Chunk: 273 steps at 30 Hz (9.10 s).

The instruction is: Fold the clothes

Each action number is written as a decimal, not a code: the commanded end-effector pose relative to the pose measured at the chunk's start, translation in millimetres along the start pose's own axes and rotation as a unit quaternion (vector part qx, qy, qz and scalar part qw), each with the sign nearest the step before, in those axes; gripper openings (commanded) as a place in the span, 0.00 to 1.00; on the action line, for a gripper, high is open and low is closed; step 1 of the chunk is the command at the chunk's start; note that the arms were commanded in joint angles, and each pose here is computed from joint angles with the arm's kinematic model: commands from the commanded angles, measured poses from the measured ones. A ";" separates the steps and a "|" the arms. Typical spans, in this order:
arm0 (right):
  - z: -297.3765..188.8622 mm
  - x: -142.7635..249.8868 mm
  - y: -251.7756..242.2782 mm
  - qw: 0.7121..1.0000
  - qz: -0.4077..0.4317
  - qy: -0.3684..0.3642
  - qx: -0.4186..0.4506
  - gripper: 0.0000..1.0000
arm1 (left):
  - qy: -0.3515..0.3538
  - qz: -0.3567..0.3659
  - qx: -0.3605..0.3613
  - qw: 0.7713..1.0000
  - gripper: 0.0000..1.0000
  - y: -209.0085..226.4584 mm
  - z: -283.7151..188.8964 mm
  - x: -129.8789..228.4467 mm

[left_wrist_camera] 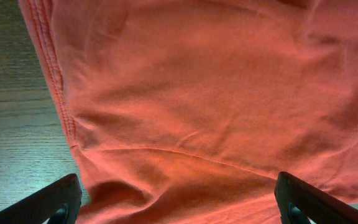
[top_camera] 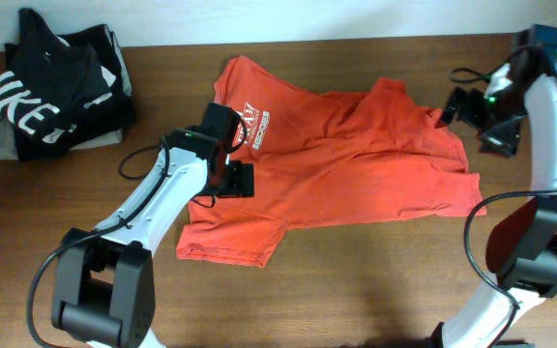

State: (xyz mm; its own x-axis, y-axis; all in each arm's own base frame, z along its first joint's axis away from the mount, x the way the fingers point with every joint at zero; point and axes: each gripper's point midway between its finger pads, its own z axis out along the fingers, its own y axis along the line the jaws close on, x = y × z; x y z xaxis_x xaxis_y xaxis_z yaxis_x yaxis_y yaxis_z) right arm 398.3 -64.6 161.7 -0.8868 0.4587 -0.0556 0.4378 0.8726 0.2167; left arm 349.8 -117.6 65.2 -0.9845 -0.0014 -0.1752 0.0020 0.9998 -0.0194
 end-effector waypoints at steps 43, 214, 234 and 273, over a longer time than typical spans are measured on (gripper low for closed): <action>-41.1 125.7 14.3 0.984 -0.128 -0.061 0.106 0.99 | 0.004 0.008 -0.001 1.000 0.99 -1.0 4.9 2.2; 8.2 42.1 -97.1 0.991 0.127 -0.047 0.004 0.99 | 0.192 -0.074 0.125 0.971 0.75 30.5 4.3 113.4; 14.8 47.4 -70.0 0.996 0.085 -0.035 0.007 0.74 | 0.214 -0.101 0.092 0.967 0.01 42.6 -5.6 152.9; 128.1 127.2 -180.6 0.953 0.295 0.003 0.062 0.64 | 0.074 -0.117 0.120 0.983 0.05 45.3 -78.9 159.4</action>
State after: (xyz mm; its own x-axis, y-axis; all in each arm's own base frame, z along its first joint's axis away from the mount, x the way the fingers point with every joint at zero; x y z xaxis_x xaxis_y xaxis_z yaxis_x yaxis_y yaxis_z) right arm 223.3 -146.5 -3.5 -0.4793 0.8766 0.0422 0.8771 0.4768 0.0586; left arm 178.8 -72.4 115.8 -0.9792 -0.2029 0.0083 -0.1969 0.9385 -0.2837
